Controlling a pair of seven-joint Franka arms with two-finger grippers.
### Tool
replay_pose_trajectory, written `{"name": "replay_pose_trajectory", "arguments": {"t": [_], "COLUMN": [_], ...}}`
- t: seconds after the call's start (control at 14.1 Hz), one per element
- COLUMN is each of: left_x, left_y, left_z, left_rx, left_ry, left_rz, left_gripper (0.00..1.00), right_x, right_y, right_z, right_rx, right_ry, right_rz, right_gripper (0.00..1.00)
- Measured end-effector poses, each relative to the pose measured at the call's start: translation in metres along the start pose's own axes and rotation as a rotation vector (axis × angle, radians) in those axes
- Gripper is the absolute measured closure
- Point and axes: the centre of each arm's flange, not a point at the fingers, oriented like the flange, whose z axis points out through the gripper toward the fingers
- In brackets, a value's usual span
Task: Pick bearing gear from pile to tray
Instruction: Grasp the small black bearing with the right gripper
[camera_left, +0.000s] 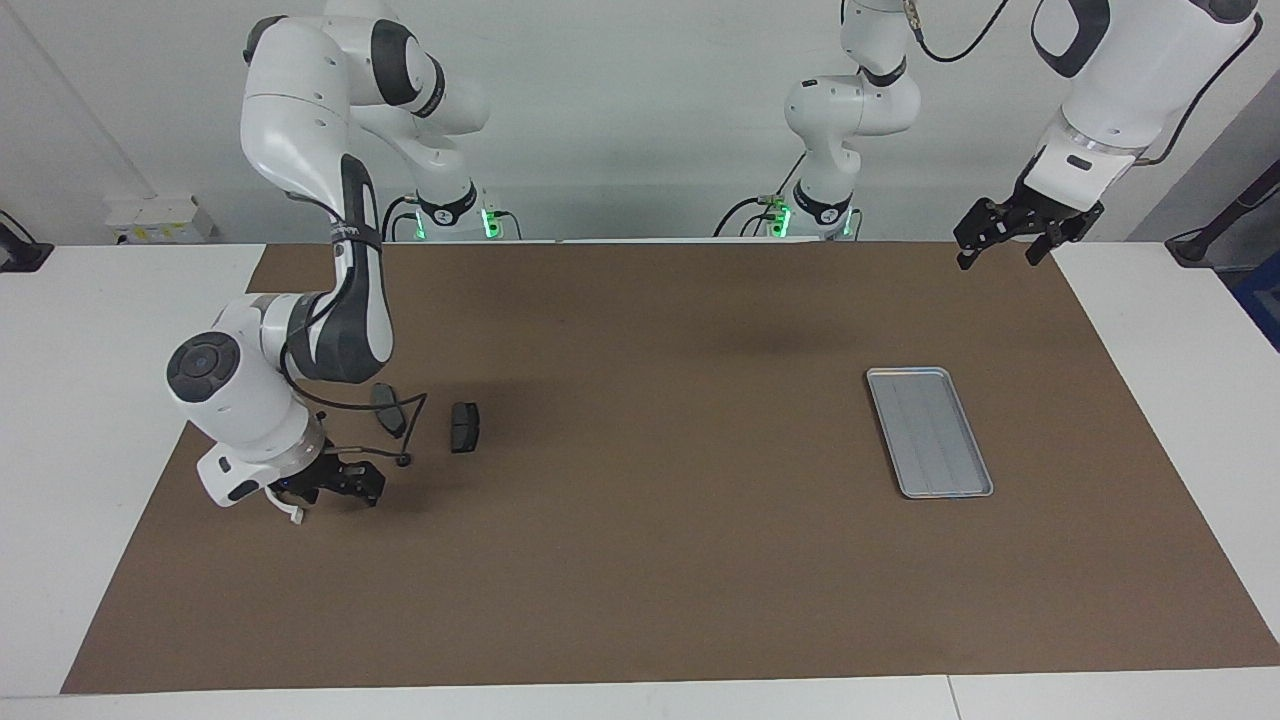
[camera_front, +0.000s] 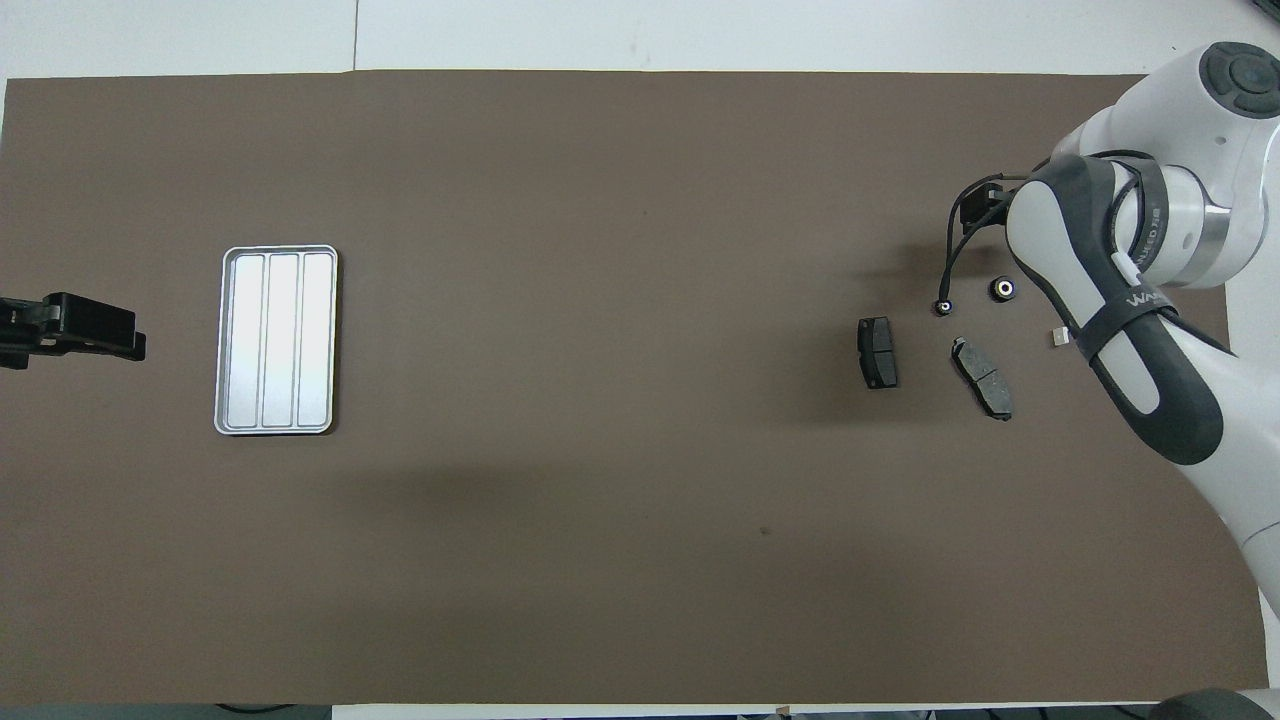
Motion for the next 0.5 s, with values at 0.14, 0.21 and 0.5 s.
{"name": "replay_pose_trajectory", "arguments": {"t": [0.14,0.21,0.5], "left_x": [0.000,0.000,0.000], "left_y": [0.000,0.000,0.001], "left_z": [0.000,0.000,0.000], "left_rx": [0.000,0.000,0.000], "left_ry": [0.000,0.000,-0.001], "left_rz": [0.000,0.000,0.002], "left_gripper": [0.00,0.00,0.00], "right_x": [-0.009,-0.014,-0.034], "right_y": [0.011,0.014,0.017], "right_z": [0.008,0.010,0.010], "right_rx": [0.001,0.001,0.005], "right_ry": [-0.021,-0.032,-0.058], "right_rz": [-0.010,-0.014,-0.014], "right_gripper": [0.10,0.08,0.10]}}
